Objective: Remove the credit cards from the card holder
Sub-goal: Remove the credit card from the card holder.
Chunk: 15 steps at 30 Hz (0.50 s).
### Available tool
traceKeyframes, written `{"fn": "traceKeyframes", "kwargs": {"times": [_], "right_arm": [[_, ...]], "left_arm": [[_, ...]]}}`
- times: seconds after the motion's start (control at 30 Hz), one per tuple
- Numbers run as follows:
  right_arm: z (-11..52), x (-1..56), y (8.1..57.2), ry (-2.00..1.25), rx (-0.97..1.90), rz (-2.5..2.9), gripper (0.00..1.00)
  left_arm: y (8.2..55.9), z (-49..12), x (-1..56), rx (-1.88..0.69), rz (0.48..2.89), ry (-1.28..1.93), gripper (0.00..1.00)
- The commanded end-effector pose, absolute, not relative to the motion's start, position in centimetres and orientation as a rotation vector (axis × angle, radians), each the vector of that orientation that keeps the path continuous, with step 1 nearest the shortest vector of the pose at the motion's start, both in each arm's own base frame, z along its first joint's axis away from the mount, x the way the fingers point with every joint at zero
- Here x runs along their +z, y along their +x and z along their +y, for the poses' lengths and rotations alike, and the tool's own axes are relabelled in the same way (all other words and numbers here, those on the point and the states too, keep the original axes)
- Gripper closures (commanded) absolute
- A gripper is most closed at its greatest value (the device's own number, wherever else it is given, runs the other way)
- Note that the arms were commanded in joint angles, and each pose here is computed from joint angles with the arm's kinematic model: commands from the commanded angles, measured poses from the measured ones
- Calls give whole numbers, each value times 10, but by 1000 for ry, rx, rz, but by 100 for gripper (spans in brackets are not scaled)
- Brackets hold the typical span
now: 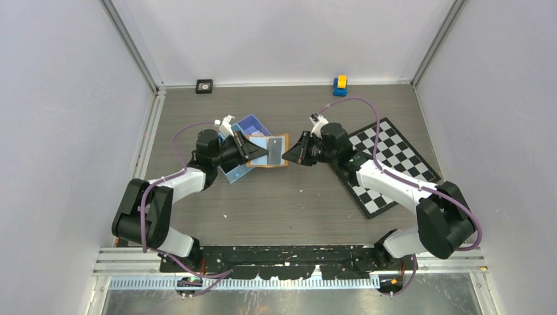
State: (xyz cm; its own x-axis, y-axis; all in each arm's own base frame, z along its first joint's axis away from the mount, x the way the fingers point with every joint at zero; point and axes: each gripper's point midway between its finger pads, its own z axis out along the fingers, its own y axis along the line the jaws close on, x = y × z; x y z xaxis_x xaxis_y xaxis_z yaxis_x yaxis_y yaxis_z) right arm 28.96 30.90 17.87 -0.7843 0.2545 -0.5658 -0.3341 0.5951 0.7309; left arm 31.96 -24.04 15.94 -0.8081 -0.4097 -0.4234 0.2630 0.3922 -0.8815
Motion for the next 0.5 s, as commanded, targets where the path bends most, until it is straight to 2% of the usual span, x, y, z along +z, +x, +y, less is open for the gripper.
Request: {"fn": "traceKeyframes", "kwargs": {"times": [0.0, 0.33, 0.47], "right_arm": [[305, 185, 305, -59, 1065, 2160, 98], [314, 186, 299, -102, 1092, 2156, 67], [316, 187, 298, -107, 1112, 2150, 60]], "left_arm": [[317, -254, 192, -1500, 1971, 14, 100], [314, -261, 187, -1457, 2009, 49, 100], [313, -262, 185, -1445, 2020, 54, 100]]}}
